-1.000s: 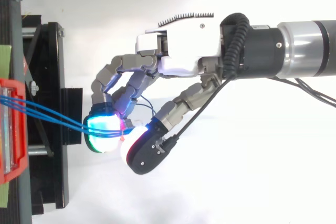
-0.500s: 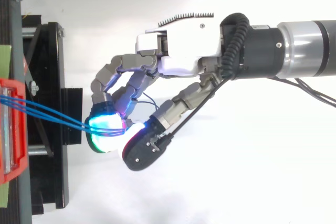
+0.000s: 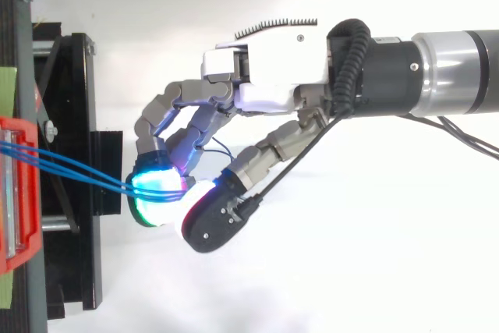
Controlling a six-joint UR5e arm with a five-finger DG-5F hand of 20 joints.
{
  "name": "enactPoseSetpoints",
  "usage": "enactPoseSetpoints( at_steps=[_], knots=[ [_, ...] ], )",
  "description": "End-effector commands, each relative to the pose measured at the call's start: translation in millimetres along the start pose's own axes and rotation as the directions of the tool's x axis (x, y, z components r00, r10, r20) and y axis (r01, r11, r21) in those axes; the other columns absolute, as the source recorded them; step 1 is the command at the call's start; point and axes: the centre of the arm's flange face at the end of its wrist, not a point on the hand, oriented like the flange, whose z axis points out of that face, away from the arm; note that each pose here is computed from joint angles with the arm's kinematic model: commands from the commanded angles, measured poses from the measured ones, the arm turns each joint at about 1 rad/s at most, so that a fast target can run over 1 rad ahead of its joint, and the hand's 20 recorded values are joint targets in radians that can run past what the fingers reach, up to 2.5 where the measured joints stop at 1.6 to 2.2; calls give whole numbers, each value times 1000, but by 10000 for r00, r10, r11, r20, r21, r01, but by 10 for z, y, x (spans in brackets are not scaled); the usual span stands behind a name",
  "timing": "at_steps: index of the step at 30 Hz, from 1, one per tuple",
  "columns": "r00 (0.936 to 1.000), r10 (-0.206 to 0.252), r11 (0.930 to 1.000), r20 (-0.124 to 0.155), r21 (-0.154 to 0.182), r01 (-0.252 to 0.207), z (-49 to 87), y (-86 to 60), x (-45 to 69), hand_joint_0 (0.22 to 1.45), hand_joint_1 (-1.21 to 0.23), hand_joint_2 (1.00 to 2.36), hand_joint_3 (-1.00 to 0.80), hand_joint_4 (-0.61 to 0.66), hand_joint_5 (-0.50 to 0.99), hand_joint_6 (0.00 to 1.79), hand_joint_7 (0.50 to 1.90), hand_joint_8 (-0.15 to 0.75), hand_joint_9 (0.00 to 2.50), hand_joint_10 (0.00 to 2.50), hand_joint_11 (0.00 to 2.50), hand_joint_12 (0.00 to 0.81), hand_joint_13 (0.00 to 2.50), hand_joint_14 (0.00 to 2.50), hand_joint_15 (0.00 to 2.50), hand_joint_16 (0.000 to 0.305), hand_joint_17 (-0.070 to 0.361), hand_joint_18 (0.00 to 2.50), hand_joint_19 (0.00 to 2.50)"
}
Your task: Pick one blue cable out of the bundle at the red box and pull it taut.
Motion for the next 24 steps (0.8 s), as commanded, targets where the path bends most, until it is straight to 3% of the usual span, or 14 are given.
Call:
enactPoseSetpoints(
  at_steps=[1,6,11,14,18,22,24],
  knots=[
    [10000,-7,10000,0,1,7,0,0,0,666,-761,1004,-434,86,-162,914,1043,352,927,10,1105,377,608,11,306,52,116,608,375],
    [10000,-7,10000,15,0,7,0,0,-2,699,-802,1010,-370,37,-171,937,1015,348,917,11,1092,377,613,13,303,52,116,621,359],
    [10000,-7,10000,0,1,7,2,-1,10,768,-897,1000,-500,18,-179,936,958,344,899,11,1087,376,617,11,295,51,116,630,334],
    [10000,-7,10000,15,0,7,0,0,-2,721,-938,1000,-500,113,-177,928,945,342,894,12,1087,371,621,11,304,51,115,635,340],
    [10000,-7,10000,16,15,7,1,-12,-2,535,-862,1000,-500,136,-169,922,942,359,909,10,1093,387,604,13,319,55,124,621,378],
    [10000,8,10000,15,0,-8,0,0,-2,538,-671,1000,-500,130,-163,909,973,362,924,10,1095,388,596,11,321,55,123,593,403],
    [10000,-7,10000,15,0,7,0,0,-2,578,-644,1000,-500,123,-163,907,976,351,918,11,1089,377,586,12,331,53,119,569,416]
  ],
)
